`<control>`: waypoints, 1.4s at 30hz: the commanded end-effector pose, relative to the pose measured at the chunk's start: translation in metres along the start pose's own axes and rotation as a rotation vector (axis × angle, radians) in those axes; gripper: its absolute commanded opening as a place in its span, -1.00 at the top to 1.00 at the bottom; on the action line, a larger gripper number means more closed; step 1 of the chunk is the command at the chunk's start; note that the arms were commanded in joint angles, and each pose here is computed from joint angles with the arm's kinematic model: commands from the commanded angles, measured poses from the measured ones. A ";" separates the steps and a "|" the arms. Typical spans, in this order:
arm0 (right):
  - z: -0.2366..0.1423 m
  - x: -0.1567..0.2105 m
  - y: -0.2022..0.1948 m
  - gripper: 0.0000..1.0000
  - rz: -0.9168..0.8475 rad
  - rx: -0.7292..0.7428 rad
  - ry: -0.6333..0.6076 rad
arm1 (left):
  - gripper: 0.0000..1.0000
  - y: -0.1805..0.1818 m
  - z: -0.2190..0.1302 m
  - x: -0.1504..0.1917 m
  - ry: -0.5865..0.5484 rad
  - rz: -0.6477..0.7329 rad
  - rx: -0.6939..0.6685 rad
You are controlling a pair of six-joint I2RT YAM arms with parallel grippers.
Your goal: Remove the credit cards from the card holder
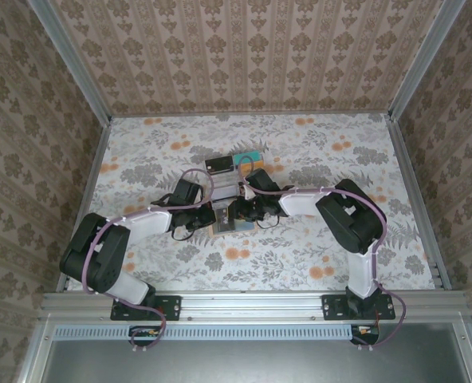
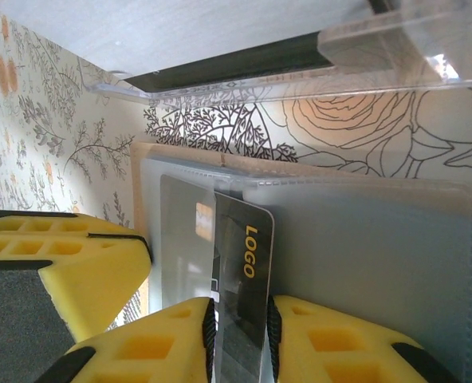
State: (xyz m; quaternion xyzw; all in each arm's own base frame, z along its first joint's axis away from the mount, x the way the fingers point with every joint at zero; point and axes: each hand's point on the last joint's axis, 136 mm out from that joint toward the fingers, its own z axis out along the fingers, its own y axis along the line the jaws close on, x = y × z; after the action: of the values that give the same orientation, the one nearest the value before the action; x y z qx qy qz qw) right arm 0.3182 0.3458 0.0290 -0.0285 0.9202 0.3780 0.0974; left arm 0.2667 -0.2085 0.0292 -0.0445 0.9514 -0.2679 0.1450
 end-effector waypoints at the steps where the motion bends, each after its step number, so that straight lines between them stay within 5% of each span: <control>1: 0.008 0.004 -0.006 0.50 0.024 0.011 0.031 | 1.00 0.017 0.005 0.015 0.068 -0.008 -0.057; 9: -0.008 -0.003 -0.016 0.85 0.020 0.079 -0.049 | 0.99 0.015 0.001 0.013 0.056 -0.002 -0.053; 22: -0.060 -0.013 -0.026 0.98 0.018 0.094 -0.223 | 0.82 -0.001 -0.015 0.000 -0.005 0.032 0.004; 32: -0.115 -0.037 0.028 1.00 -0.028 -0.143 -0.438 | 0.02 -0.058 -0.071 -0.038 -0.175 0.069 0.225; 42: -0.177 -0.060 0.097 1.00 0.015 -0.478 -0.604 | -0.37 -0.122 -0.112 -0.048 -0.198 -0.013 0.581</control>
State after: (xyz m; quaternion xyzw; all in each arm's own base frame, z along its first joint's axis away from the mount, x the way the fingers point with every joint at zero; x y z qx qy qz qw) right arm 0.3376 0.2898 0.1917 0.0581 0.7861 0.5164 0.3346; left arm 0.2806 -0.2362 0.1560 -0.0346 0.8611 -0.4491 0.2357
